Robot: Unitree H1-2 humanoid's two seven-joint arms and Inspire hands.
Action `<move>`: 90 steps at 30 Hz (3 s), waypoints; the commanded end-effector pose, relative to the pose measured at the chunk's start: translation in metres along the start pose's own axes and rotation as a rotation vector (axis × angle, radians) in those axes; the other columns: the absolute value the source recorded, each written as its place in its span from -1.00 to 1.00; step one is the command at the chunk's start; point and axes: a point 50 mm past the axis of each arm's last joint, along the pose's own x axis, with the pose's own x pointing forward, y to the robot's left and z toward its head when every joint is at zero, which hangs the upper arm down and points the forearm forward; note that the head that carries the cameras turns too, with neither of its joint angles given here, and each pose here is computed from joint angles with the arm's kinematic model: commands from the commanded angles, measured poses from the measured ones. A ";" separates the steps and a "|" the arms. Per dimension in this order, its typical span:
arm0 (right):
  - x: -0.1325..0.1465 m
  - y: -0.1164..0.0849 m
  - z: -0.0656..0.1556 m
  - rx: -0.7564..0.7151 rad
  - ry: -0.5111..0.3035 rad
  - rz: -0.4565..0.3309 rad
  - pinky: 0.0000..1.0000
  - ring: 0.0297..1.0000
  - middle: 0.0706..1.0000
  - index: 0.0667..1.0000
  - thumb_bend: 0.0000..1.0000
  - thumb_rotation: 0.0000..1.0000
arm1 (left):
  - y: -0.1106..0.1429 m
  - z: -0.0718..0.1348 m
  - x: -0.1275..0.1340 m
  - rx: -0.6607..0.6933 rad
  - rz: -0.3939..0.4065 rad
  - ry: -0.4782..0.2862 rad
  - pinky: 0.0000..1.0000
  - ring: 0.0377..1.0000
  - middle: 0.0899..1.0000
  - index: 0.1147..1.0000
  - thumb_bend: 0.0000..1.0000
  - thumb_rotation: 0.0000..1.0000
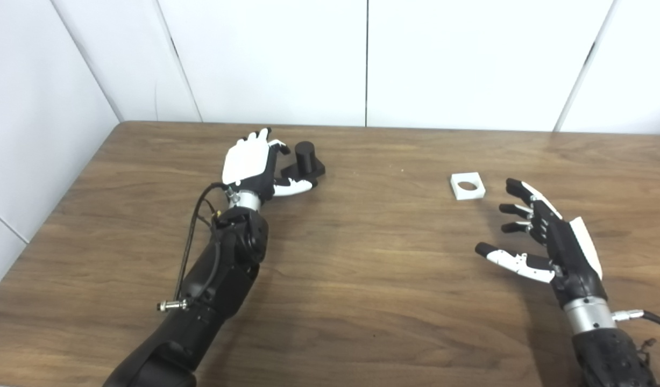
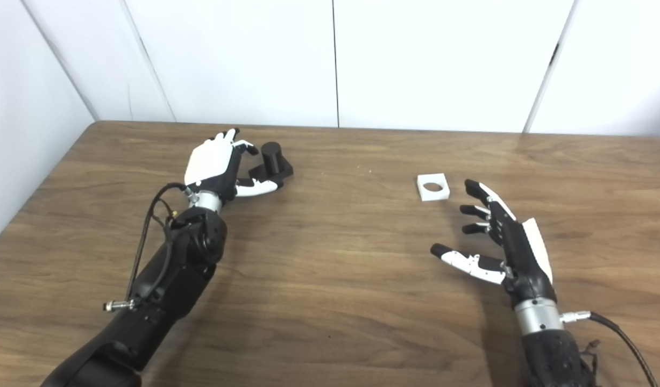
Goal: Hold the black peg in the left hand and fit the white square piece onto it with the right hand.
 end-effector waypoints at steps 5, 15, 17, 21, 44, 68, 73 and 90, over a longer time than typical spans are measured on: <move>0.008 -0.003 0.017 0.011 -0.087 -0.027 0.28 0.57 0.76 0.74 0.48 -0.63 | 0.026 0.005 0.022 -0.002 0.074 -0.031 1.00 1.00 1.00 0.22 0.69 -0.02; 0.005 -0.002 0.018 -0.008 -0.083 -0.039 0.27 0.54 0.75 0.72 0.46 -0.60 | 0.020 0.001 0.033 0.020 0.031 -0.015 1.00 1.00 1.00 0.22 0.64 -0.08; 0.004 -0.003 0.018 -0.006 -0.080 -0.040 0.29 0.55 0.76 0.73 0.45 -0.59 | 0.020 0.000 0.035 0.021 0.025 -0.018 1.00 1.00 0.99 0.21 0.63 -0.07; 0.002 -0.001 0.018 -0.009 -0.077 -0.039 0.29 0.54 0.76 0.72 0.45 -0.55 | 0.020 -0.001 0.037 0.033 0.014 -0.019 1.00 1.00 0.97 0.19 0.61 -0.09; -0.005 -0.002 0.019 -0.018 -0.071 -0.056 0.26 0.53 0.75 0.70 0.34 -0.42 | 0.016 0.001 0.040 0.002 -0.064 -0.064 1.00 1.00 0.81 -0.16 0.02 -0.83; -0.003 -0.005 0.019 -0.012 -0.072 -0.054 0.31 0.54 0.76 0.71 0.32 -0.42 | 0.023 -0.003 0.028 -0.105 -0.223 -0.262 1.00 1.00 0.84 -0.16 0.03 -0.83; -0.001 -0.004 0.019 -0.019 -0.068 -0.055 0.27 0.54 0.75 0.71 0.34 -0.39 | 0.033 -0.001 0.019 -0.141 -0.291 -0.366 0.96 0.97 0.83 -0.16 0.03 -0.82; 0.000 -0.007 0.021 -0.018 -0.074 -0.052 0.32 0.56 0.75 0.74 0.32 -0.42 | 0.041 0.015 -0.011 -0.162 -0.401 -0.683 0.97 1.00 0.92 -0.15 0.03 -0.82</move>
